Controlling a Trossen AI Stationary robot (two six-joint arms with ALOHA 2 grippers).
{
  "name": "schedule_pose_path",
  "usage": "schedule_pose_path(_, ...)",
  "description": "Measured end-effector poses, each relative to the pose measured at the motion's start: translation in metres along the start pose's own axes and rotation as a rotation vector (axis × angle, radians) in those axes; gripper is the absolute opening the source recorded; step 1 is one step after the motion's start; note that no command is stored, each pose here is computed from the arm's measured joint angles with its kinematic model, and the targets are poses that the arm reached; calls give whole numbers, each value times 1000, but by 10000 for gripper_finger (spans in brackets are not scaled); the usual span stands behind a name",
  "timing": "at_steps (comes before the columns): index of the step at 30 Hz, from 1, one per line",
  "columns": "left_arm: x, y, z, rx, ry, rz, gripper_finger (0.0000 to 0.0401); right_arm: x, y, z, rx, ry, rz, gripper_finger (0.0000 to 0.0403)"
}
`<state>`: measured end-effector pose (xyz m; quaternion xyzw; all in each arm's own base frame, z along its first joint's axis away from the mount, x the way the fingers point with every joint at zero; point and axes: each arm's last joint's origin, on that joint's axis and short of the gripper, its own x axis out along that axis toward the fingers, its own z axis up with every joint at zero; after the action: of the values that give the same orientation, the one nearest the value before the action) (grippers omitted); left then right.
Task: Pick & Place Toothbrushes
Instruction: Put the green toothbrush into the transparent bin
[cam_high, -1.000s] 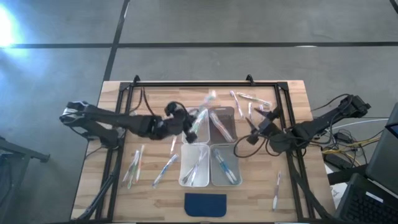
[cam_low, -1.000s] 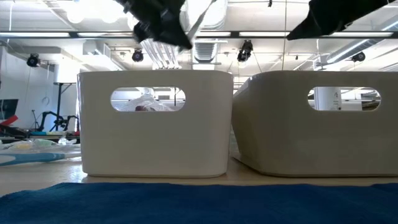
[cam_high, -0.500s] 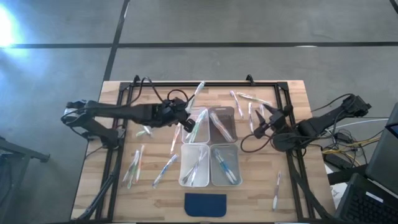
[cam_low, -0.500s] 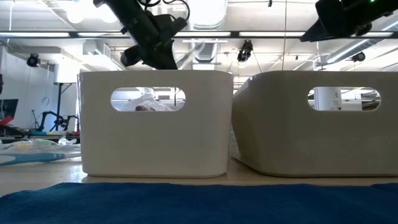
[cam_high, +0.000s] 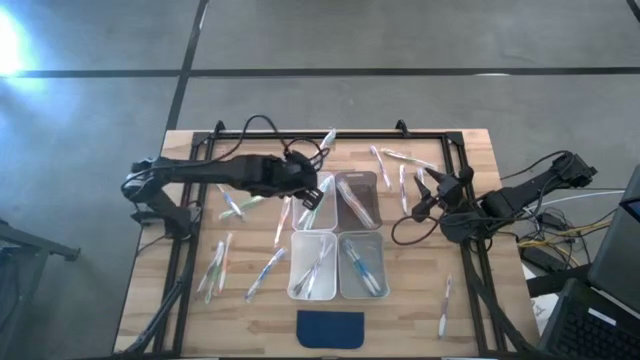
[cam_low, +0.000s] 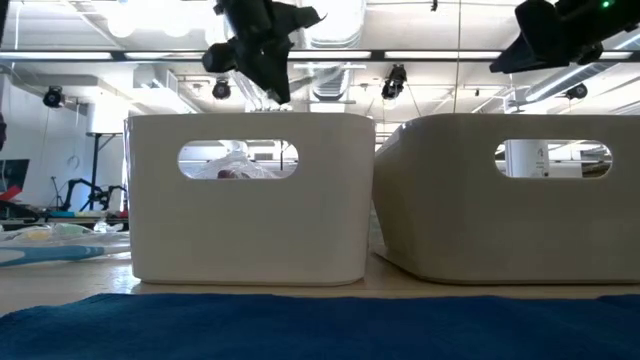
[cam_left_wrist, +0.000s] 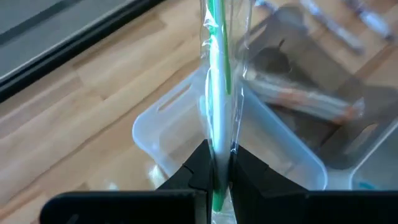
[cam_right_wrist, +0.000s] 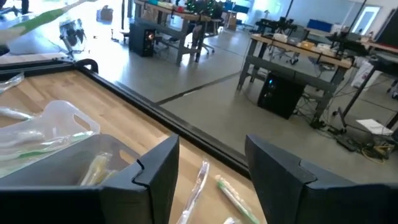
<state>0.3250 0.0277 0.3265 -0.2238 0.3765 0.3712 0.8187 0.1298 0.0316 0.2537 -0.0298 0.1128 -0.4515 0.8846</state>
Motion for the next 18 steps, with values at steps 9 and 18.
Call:
schedule_pose_path(9, 36, -14, -18, -58, 160, 93, 32, 0, 1, -1, -24, 22, 29, 154)
schedule_pose_path(18, 65, -18, -47, -105, 278, 59, 32, 0, 1, -3, -31, 23, 28, 125)
